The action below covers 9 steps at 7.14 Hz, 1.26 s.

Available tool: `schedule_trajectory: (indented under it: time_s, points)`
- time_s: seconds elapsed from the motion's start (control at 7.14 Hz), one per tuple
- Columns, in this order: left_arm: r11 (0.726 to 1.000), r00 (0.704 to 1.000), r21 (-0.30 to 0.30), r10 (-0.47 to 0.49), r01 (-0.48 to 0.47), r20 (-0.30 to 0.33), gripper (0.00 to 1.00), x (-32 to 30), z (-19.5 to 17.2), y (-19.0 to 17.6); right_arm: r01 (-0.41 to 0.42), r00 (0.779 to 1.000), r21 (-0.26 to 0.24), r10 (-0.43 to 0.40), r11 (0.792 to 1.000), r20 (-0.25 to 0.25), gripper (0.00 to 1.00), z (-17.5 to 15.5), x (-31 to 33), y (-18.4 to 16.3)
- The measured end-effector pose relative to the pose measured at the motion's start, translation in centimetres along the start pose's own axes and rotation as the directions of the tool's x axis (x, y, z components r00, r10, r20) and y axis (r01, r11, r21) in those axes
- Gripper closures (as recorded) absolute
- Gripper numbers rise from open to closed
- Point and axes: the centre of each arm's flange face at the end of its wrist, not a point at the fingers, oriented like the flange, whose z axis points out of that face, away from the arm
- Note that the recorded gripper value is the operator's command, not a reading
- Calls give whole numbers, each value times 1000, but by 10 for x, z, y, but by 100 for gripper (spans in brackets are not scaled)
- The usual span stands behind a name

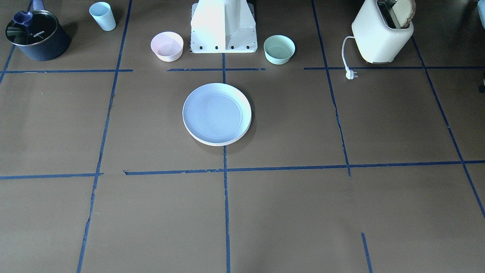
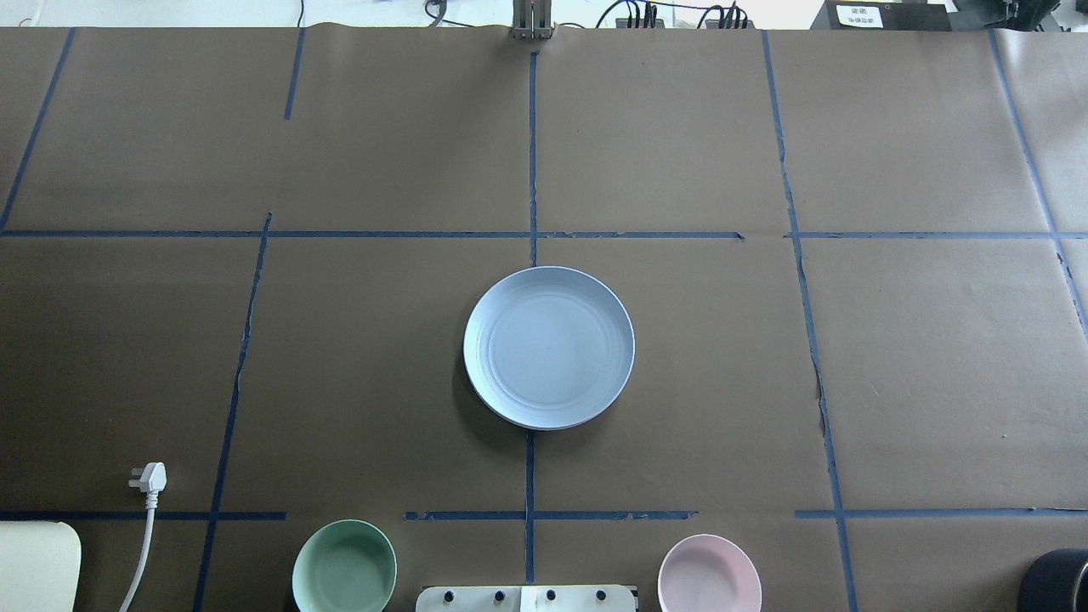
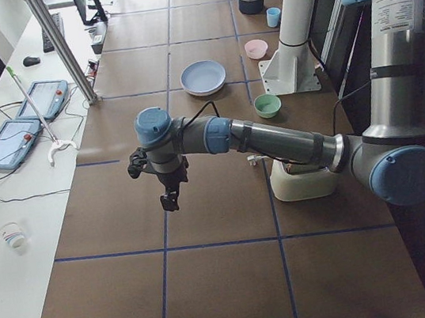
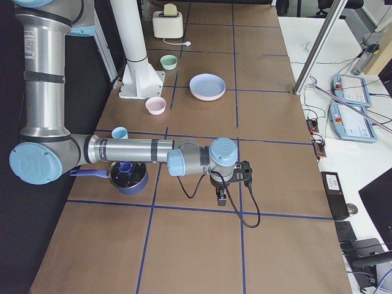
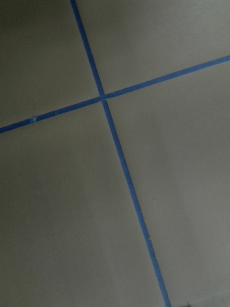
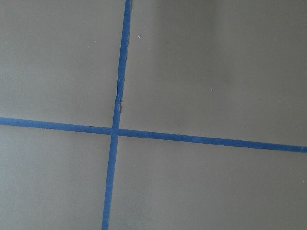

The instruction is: Stack three plates with pink and blue

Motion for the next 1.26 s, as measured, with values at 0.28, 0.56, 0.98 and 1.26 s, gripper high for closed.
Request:
schedule_trajectory:
  time_s: [0.28,0.56,0.98,1.26]
  points:
    - [999,998,-31,-44,43,-34,0,-28,18,32,12,1000,-10,-12,1000,0,0,1,3,4]
    - [993,993,-59,-108,105,-39,0,-42,32,47,8,1000,-16,-8,1000,-6,0,3,6,10]
    - [974,975,-64,-219,217,-32,0,-43,33,48,4,1000,-15,-4,1000,-10,0,3,6,11]
    - [975,976,-73,-214,211,-32,0,-47,37,50,3,1000,-9,-3,1000,-6,0,0,3,11]
